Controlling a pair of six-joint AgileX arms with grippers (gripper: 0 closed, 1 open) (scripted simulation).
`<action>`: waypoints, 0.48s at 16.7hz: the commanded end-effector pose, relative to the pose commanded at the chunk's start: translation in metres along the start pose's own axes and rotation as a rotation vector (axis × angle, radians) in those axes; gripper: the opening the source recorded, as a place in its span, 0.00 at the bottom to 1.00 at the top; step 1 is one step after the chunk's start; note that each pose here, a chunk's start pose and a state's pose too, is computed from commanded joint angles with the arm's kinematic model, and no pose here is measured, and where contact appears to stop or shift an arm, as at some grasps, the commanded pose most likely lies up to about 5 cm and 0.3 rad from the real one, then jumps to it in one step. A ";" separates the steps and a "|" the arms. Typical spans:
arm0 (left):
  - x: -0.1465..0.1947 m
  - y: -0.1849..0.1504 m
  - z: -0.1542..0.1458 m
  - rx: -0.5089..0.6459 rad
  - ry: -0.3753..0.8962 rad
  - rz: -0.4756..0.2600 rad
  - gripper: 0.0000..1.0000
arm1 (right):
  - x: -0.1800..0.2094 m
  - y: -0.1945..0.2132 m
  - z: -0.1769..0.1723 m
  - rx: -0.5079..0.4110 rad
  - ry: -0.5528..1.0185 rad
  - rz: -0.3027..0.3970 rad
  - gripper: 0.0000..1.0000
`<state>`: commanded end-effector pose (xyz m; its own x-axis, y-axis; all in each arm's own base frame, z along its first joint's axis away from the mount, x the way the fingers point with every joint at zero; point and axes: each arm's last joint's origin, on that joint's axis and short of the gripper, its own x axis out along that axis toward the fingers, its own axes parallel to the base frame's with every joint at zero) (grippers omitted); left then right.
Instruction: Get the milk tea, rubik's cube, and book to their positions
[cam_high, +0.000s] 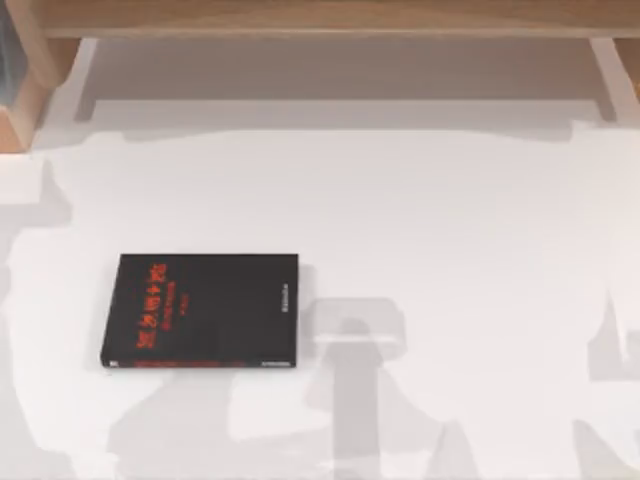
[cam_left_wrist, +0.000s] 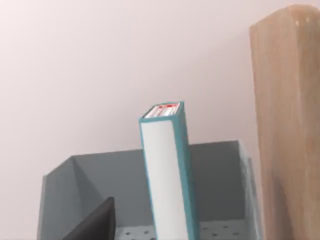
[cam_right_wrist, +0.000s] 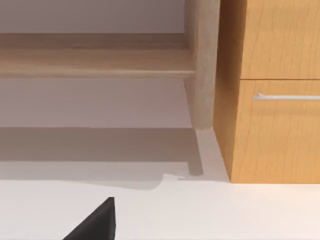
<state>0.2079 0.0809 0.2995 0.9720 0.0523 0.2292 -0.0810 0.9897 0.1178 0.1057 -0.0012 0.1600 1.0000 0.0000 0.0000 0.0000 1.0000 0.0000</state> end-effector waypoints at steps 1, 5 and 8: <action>-0.017 -0.014 0.006 -0.012 -0.013 0.002 1.00 | 0.000 0.000 0.000 0.000 0.000 0.000 1.00; -0.085 -0.056 -0.011 -0.075 0.005 -0.009 1.00 | 0.000 0.000 0.000 0.000 0.000 0.000 1.00; -0.116 -0.074 -0.049 -0.111 0.087 -0.032 1.00 | 0.000 0.000 0.000 0.000 0.000 0.000 1.00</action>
<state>0.1120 0.0082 0.2171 0.9896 0.0266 0.1417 -0.0290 0.9995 0.0148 0.1057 -0.0012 0.1600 1.0000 0.0000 0.0000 0.0000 1.0000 0.0000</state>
